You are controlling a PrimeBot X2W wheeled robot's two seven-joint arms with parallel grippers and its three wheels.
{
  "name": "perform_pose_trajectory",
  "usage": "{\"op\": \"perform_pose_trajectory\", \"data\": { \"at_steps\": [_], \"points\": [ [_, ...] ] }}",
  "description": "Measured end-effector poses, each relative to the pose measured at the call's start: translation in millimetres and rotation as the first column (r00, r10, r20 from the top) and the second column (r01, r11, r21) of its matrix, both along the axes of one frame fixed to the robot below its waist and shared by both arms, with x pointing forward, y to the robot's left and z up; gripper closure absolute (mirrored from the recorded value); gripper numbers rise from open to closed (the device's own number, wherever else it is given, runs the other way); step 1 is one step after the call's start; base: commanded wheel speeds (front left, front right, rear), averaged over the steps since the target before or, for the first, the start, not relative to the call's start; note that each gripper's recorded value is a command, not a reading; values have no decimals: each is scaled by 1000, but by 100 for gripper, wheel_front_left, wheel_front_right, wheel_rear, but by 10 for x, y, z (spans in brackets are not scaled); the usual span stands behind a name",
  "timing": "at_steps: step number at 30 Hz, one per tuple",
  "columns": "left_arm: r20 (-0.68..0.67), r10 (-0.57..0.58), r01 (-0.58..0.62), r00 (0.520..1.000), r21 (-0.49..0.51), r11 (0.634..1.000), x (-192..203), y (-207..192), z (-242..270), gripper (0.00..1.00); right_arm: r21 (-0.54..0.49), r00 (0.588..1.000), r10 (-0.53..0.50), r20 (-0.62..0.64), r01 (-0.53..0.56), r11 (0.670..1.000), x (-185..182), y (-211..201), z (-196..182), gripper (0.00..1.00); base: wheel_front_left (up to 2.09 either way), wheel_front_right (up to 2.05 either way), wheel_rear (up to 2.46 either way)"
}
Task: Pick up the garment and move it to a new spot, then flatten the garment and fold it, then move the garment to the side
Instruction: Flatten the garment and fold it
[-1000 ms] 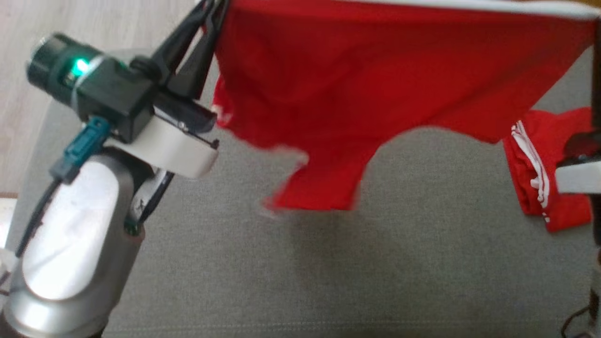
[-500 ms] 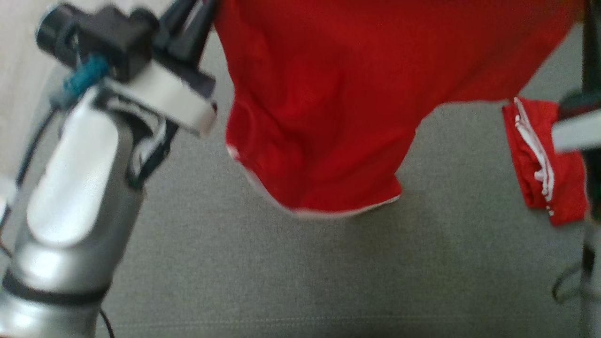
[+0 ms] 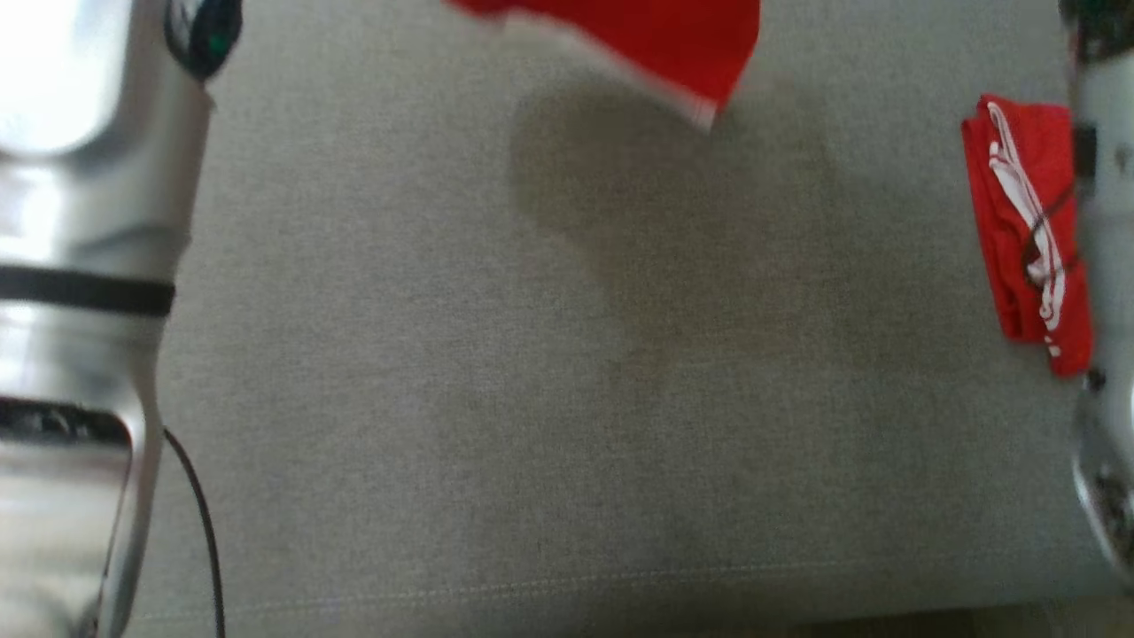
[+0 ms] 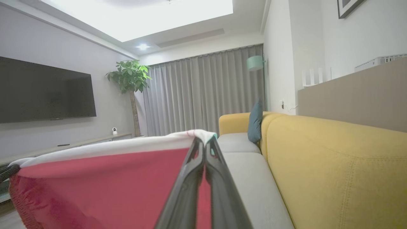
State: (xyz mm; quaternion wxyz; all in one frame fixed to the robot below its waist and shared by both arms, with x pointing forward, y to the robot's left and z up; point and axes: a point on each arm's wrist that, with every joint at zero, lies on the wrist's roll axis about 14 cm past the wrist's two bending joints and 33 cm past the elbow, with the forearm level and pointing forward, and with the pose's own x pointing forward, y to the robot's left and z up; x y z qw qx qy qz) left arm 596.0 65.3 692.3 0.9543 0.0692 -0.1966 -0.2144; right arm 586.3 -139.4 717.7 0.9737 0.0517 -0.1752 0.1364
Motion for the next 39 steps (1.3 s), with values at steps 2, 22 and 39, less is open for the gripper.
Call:
{"op": "perform_pose_trajectory", "data": {
  "at_steps": [2,22,39],
  "points": [
    [-15,7,-7,1000,-1,1000,112,-18,-30,100,-2,1000,6,7,-6,1000,115,56,2,100,0,0,0],
    [-642,33,-148,766,-127,981,-355,61,-2691,100,151,812,104,-575,-20,988,-462,316,-2891,100,0,0,0],
    [-699,13,-184,715,-169,968,-1979,269,-2951,100,192,689,83,-720,83,978,-2180,-103,-3178,100,0,0,0]
  ]
}}
